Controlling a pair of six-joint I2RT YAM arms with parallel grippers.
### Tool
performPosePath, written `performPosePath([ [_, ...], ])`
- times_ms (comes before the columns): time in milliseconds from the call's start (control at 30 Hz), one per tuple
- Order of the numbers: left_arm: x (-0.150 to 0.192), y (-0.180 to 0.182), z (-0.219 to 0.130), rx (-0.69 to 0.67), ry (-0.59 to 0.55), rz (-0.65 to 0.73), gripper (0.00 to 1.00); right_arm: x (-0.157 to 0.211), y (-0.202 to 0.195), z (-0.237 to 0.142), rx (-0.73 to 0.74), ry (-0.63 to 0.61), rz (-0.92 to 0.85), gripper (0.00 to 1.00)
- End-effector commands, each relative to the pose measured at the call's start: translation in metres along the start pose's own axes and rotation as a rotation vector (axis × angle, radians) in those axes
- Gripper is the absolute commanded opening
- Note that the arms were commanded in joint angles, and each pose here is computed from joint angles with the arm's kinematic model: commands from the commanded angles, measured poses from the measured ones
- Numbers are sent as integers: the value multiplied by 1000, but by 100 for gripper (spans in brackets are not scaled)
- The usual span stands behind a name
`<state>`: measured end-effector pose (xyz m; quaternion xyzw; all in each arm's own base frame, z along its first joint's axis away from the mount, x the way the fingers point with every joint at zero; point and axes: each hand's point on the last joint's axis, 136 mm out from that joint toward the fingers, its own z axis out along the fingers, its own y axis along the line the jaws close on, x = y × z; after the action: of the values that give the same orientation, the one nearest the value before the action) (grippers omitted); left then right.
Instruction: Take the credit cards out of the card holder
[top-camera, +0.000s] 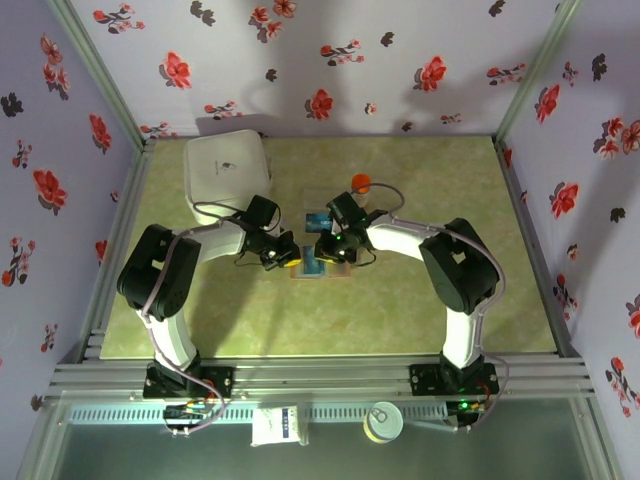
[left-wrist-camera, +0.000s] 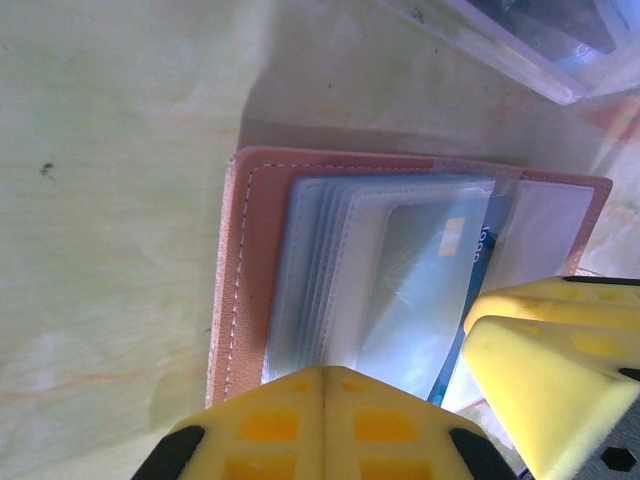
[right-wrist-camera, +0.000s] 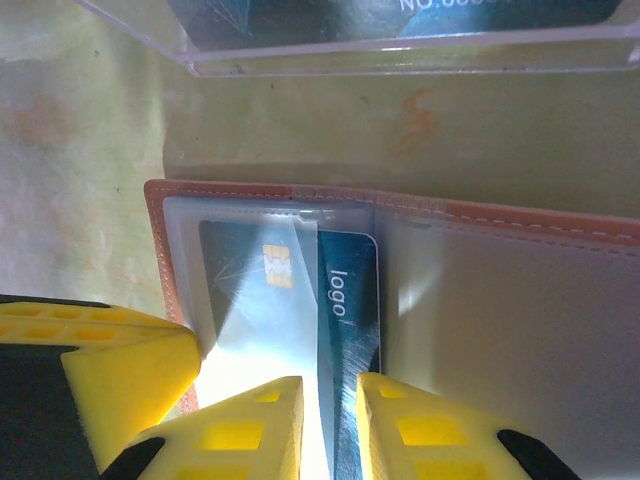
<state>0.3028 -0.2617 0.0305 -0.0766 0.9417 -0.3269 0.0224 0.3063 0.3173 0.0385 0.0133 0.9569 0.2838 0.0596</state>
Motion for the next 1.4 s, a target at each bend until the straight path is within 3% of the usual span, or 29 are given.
performPosePath([
  [0, -4, 3, -2, -32, -7, 10, 0, -4, 8, -14, 4, -32, -25, 21],
  [333, -10, -11, -12, -16, -21, 32, 0, -7, 15, -22, -17, -41, -27, 22],
  [700, -4, -28, -5, 19, 13, 67, 0, -2, 18, -2, -75, 14, -9, 22],
  [1033, 1, 0, 6, -90, 40, 55, 0, 3, 2, 3, -19, 29, 2, 22],
  [1367, 1, 1, 5, -95, 38, 55, 0, 1, -2, -7, 22, 8, -11, 23],
])
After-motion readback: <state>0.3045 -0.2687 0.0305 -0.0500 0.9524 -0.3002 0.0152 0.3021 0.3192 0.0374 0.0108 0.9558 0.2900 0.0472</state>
